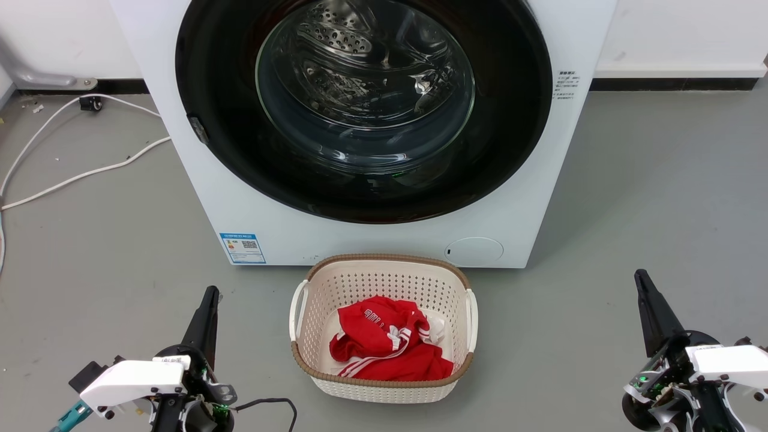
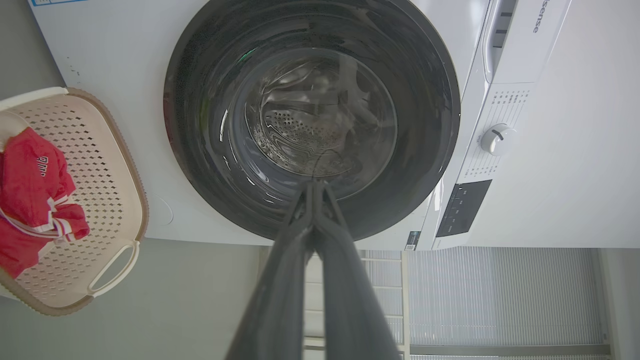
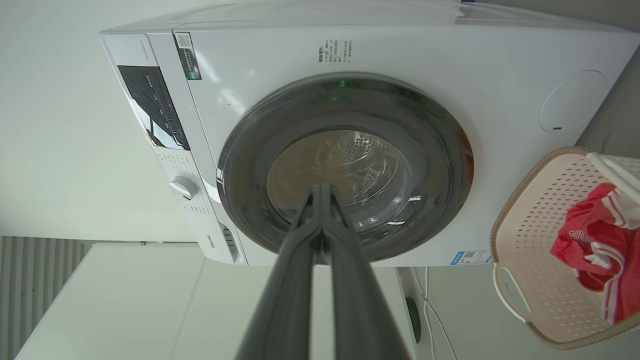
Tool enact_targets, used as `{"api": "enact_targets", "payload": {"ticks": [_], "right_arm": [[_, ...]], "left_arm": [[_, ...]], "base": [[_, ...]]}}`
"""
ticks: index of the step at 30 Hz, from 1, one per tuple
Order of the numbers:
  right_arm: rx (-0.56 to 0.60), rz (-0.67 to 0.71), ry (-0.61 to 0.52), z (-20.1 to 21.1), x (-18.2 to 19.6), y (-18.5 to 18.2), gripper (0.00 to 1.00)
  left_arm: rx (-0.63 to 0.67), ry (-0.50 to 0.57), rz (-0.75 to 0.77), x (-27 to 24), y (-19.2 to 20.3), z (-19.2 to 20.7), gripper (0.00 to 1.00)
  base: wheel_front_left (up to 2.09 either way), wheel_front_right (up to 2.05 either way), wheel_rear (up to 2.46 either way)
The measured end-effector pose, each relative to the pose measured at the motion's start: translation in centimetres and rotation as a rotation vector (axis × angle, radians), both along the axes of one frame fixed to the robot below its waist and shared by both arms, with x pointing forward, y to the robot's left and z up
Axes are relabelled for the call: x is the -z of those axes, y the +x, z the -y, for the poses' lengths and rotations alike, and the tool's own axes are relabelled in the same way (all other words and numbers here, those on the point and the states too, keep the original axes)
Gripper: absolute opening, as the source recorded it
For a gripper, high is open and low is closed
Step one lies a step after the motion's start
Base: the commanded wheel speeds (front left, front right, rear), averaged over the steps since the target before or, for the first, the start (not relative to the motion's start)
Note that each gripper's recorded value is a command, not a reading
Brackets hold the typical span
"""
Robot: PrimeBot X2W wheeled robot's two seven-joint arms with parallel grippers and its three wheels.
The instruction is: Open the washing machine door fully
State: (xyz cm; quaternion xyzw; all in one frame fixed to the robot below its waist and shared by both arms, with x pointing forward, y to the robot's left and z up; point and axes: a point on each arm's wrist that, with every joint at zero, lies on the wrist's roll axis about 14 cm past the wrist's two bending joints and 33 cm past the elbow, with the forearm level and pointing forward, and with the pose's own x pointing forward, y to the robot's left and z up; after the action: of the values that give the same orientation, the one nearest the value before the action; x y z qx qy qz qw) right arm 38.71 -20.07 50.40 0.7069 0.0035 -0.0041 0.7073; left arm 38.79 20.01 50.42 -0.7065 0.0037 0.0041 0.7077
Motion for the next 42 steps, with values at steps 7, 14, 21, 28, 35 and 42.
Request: {"api": "enact_targets", "payload": {"ticks": [7, 14, 21, 28, 35, 42], "right_arm": [[-0.001, 0.000, -0.001, 0.0, 0.0, 0.0, 0.00], [0.000, -0.010, 0.002, 0.0, 0.4, -0.1, 1.00], [0.007, -0.046, 0.004, -0.3, 1.6, -0.8, 1.00], [0.019, -0.019, -0.044, -0.5, 0.7, -0.8, 1.00], [0.017, 0.016, -0.195, -0.8, -0.5, -0.7, 1.00], [0.015, 0.043, -0.406, -1.0, -1.4, -0.7, 1.00]], "left_arm": [[0.000, 0.000, 0.000, 0.0, 0.0, 0.0, 0.00], [-0.001, -0.002, -0.010, 0.3, -0.1, 0.0, 1.00], [-0.011, -0.001, -0.043, 1.5, -0.8, 0.2, 1.00], [-0.019, 0.029, -0.016, 0.6, -0.6, 0.6, 1.00], [-0.026, 0.152, 0.007, -0.3, -0.4, 0.5, 1.00], [-0.029, 0.307, 0.035, -1.2, -0.2, 0.7, 1.00]], "base": [[0.00, 0.00, 0.00], [0.00, 0.00, 0.00], [0.00, 0.00, 0.00], [0.00, 0.00, 0.00], [0.00, 0.00, 0.00], [0.00, 0.00, 0.00]]}}
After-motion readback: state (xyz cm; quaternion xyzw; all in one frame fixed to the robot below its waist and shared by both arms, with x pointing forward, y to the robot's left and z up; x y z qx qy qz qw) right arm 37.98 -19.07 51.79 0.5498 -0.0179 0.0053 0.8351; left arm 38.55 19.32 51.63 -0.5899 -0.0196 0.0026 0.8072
